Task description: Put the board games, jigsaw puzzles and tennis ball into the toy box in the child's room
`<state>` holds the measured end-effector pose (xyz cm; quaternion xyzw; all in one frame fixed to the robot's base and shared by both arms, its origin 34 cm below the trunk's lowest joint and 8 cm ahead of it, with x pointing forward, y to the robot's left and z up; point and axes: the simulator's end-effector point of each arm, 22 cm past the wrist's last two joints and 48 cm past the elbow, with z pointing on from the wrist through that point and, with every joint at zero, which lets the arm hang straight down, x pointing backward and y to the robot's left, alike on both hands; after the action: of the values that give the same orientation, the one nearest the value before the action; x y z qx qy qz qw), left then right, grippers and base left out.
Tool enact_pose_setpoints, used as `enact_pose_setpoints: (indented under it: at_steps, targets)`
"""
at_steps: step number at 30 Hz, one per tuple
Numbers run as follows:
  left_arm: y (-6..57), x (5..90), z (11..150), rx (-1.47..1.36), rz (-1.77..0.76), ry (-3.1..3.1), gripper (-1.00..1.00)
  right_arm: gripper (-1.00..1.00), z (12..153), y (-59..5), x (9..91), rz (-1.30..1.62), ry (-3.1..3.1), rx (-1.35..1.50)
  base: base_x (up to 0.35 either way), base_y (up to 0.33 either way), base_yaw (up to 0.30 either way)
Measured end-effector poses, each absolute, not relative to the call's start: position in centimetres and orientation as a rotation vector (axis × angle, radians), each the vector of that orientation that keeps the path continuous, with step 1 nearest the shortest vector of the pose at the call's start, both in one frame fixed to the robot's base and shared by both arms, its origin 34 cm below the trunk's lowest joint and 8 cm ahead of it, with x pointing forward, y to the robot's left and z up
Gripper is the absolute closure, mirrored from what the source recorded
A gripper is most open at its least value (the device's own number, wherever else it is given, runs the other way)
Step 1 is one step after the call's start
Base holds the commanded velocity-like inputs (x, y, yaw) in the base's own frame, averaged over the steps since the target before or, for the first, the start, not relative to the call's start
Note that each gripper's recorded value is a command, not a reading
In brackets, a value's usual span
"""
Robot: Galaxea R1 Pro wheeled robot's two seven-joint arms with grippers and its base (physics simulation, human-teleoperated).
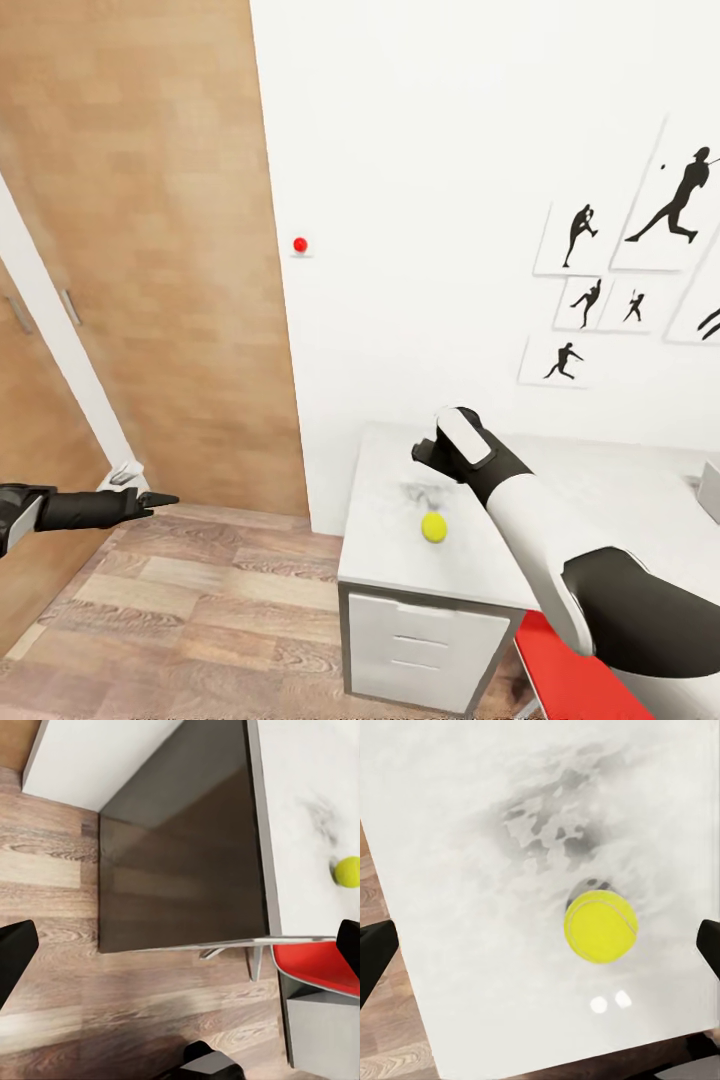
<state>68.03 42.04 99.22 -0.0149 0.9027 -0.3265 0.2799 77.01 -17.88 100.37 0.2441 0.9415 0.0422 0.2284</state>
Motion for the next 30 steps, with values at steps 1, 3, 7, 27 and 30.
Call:
enact_pose_setpoints:
  at_steps: [1, 3, 7, 27, 30]
  targets:
    - [42.1, 68.0, 99.1, -0.041, -0.875, 2.422, -1.00, -1.00, 100.3, -18.1, 77.0, 0.113, 2.593, 0.675, 0.000, 0.000, 0.000]
    - [42.1, 68.0, 98.9, -0.042, -0.876, 2.425, -1.00, -1.00, 100.1, -18.5, 77.0, 0.103, 2.595, 0.680, 0.000, 0.000, 0.000]
    - [42.1, 68.0, 98.6, -0.044, -0.876, 2.430, -1.00, -1.00, 99.8, -18.8, 77.1, 0.091, 2.601, 0.682, 0.000, 0.000, 0.000]
    - [42.0, 67.9, 96.7, -0.058, -0.883, 2.460, -1.00, -1.00, 97.9, -18.6, 76.9, 0.077, 2.659, 0.647, 0.000, 0.000, 0.000]
    - [42.1, 67.9, 96.4, -0.059, -0.884, 2.464, -1.00, -1.00, 97.7, -18.6, 76.9, 0.075, 2.667, 0.642, 0.000, 0.000, 0.000]
